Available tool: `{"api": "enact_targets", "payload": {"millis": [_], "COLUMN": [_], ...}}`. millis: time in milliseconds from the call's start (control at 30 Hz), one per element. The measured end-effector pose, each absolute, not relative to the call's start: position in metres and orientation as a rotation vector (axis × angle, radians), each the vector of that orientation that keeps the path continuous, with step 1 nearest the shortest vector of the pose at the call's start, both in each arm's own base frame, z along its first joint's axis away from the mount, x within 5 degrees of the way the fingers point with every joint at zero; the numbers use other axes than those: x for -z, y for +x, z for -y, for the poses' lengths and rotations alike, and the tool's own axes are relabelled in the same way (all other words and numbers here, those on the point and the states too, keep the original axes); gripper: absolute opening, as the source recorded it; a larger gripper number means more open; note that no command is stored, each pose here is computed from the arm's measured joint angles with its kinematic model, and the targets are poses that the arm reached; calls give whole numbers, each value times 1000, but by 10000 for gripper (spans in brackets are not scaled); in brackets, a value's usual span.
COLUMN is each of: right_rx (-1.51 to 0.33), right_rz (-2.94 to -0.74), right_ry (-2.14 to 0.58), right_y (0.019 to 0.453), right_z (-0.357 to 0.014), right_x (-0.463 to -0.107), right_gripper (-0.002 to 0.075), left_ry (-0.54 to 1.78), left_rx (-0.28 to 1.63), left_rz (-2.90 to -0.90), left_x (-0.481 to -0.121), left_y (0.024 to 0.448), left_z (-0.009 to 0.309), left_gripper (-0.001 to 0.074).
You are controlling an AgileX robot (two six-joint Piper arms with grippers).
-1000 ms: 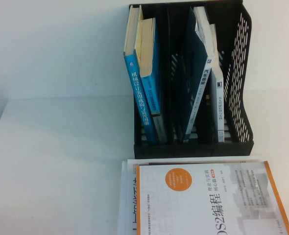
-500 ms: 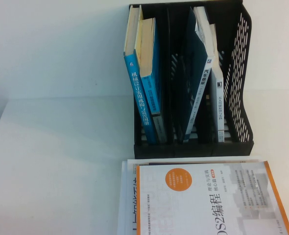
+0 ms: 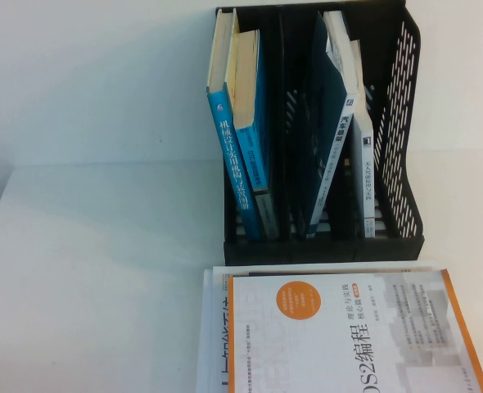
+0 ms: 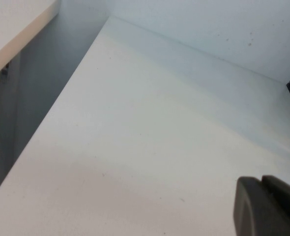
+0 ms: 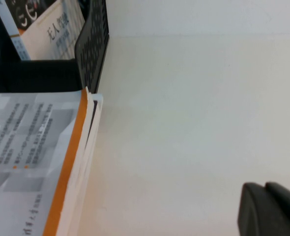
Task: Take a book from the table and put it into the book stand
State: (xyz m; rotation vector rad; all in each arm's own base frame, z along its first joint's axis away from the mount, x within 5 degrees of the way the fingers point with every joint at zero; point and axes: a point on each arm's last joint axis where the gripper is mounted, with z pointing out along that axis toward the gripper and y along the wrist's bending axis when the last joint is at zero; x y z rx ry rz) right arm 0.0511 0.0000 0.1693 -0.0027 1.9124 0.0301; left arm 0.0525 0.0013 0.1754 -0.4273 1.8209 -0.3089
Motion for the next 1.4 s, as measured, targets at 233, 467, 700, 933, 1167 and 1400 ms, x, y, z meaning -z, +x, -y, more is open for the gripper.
{"api": "enact_targets", "payload": {"millis": [233, 467, 700, 933, 1167, 1400], "right_rx": [-30, -18, -38, -144, -223, -239], "right_rz": [-1912, -1912, -1861, -1612, -1504, -1372], "right_ry": [-3, -8, 11, 66, 121, 115], "right_y": [51, 51, 53, 57, 56, 55], "right_z": [0, 1, 0, -3, -3, -3], "right_x": [-169, -169, -172, -194, -204, -216], "right_gripper": [-3, -3, -3, -3, -3, -3], "left_ry": [-427, -413, -399, -370, -369, -356], "left_rx": [309, 289, 316, 375, 377, 409], "left_rz": [-1821, -1818, -1748, -1577, -1570, -1474], "left_x": [-175, -176, -181, -196, -197, -206], "left_y": [52, 53, 54, 56, 56, 56], "left_z": [-1, -2, -1, 0, 1, 1], "left_gripper": [-2, -2, -2, -2, -2, -2]}}
